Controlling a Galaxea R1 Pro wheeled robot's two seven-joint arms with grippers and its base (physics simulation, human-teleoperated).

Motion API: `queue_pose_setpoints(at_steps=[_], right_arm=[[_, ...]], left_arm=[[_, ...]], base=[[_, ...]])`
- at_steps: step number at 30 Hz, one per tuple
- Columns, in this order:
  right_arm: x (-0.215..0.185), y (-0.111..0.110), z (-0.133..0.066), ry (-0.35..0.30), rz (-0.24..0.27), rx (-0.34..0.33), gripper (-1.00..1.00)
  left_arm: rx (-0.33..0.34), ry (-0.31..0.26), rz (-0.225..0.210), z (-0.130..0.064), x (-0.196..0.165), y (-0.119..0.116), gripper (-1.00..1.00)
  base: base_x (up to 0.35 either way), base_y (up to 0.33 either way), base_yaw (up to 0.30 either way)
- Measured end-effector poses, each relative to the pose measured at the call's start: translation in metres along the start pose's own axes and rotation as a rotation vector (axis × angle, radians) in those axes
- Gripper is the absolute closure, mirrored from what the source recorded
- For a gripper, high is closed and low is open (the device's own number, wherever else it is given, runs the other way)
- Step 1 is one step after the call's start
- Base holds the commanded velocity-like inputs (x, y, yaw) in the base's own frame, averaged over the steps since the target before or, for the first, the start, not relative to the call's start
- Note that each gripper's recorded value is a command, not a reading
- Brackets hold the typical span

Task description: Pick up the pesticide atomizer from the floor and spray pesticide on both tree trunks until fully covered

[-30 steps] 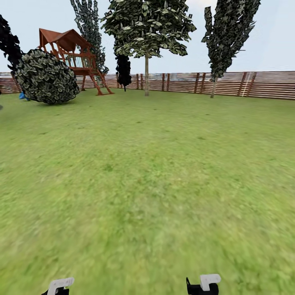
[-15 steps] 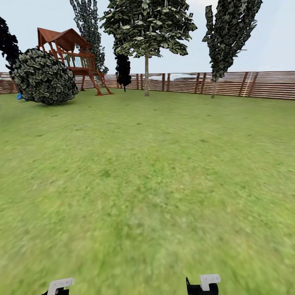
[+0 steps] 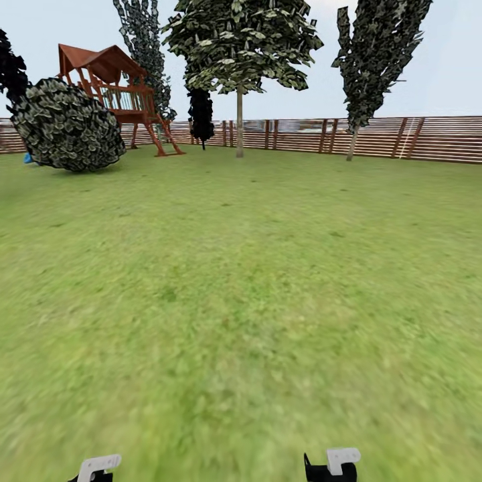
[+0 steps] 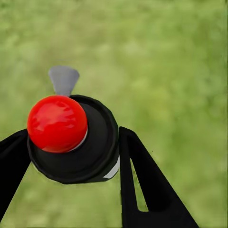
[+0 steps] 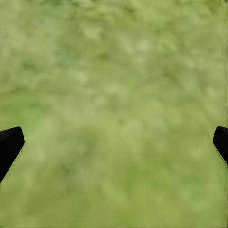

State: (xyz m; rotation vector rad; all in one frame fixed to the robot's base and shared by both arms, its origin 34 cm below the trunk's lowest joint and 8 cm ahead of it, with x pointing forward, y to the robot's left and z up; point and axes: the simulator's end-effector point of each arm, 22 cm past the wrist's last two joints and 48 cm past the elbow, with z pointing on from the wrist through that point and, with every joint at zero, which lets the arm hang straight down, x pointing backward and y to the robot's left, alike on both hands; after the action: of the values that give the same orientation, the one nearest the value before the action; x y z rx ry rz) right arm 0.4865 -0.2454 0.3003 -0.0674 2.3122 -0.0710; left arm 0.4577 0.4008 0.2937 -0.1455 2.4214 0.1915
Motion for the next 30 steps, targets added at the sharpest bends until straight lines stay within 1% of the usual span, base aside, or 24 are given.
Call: queue_pose_setpoints(at_steps=[30], right_arm=[[0.0001,-0.0007,0.0000,0.000,-0.002,-0.001,-1.00]], left_arm=[[0.006,0.000,-0.002,0.0000,0.0006,-0.0047,1.00]], base=[[0.343,0.000,0.000]])
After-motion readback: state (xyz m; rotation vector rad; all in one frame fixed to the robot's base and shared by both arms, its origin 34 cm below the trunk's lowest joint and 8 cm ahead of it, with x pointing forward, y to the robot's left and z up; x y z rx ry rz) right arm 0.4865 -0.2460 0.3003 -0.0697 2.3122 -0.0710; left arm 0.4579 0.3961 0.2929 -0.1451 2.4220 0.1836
